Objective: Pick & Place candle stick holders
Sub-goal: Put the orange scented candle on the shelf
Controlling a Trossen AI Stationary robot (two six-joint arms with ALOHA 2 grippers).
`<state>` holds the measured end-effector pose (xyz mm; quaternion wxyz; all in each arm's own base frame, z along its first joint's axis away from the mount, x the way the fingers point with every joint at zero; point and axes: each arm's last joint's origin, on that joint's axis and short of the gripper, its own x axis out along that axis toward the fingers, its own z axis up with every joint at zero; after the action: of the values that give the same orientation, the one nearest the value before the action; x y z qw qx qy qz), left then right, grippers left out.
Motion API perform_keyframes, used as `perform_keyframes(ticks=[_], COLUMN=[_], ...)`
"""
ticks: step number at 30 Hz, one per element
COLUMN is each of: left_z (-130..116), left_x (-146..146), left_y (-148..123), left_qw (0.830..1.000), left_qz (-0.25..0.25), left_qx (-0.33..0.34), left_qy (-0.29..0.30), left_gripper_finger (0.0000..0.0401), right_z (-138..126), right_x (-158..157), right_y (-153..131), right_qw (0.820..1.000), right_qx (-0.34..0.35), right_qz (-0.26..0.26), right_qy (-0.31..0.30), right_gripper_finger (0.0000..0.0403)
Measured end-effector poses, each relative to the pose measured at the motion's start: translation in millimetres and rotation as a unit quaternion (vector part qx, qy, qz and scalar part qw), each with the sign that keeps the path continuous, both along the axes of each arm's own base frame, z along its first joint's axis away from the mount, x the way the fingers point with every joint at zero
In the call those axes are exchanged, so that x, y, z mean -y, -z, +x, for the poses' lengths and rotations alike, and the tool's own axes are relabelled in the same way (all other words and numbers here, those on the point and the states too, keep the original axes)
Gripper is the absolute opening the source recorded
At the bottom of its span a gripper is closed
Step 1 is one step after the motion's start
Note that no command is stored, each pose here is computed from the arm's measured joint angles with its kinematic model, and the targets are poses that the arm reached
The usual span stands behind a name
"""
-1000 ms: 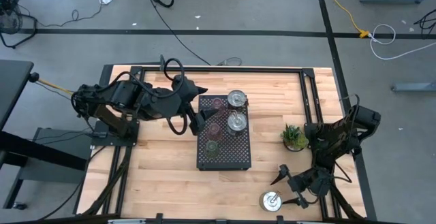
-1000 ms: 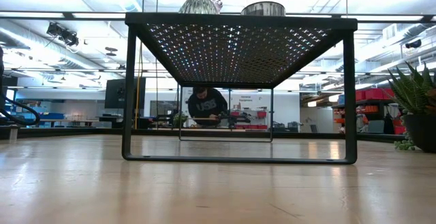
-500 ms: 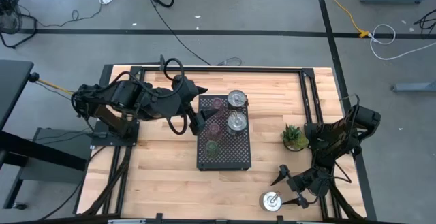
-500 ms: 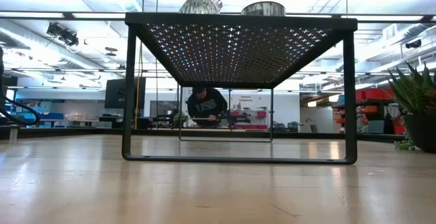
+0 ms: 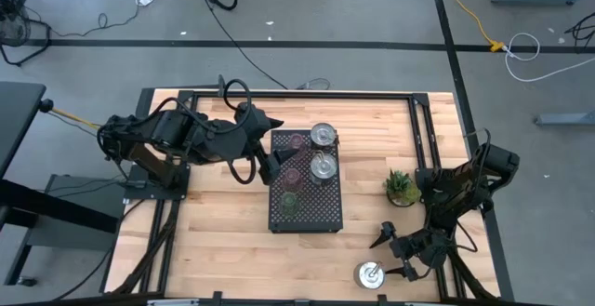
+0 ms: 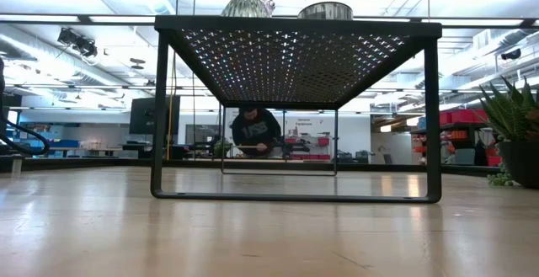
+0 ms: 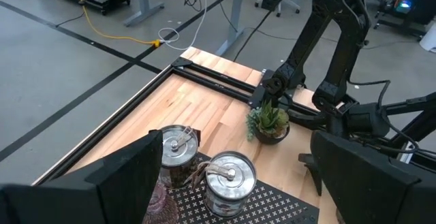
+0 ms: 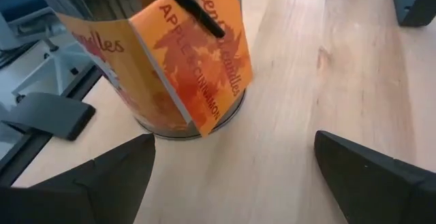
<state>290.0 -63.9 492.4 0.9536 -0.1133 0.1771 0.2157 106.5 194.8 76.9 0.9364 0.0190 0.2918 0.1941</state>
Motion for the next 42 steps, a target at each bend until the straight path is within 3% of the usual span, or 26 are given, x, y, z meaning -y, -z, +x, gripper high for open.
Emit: perform_keyframes(ticks=[4, 8, 13, 42], left_z=[0.6, 0.5, 0.6, 1.7], left_x=[0.2, 0.2, 0.2, 0.8], left_y=[-1.1, -1.1, -1.0, -2.9], left_qw=[1.0, 1.0, 1.0, 1.0], left_qz=[-0.002, -0.002, -0.001, -0.007], left_qx=[0.007, 0.006, 0.006, 0.017], left_qy=[0.0, 0.0, 0.0, 0.005], left_gripper_finger=[0.0374, 0.0374, 0.0374, 0.0374], right_z=[0.6, 0.0, 1.4, -0.6], right_x=[-1.5, -5.5, -2.2, -7.7], right_y=[-1.9, -4.4, -2.1, -4.9], right_qw=[1.0, 0.999, 0.999, 0.994], right_qx=[0.005, 0.0, -0.012, -0.032], right_qz=[0.012, 0.026, 0.031, 0.056], right_qy=[-0.002, -0.048, -0.012, -0.086], right_gripper_finger=[0.04, 0.04, 0.04, 0.04])
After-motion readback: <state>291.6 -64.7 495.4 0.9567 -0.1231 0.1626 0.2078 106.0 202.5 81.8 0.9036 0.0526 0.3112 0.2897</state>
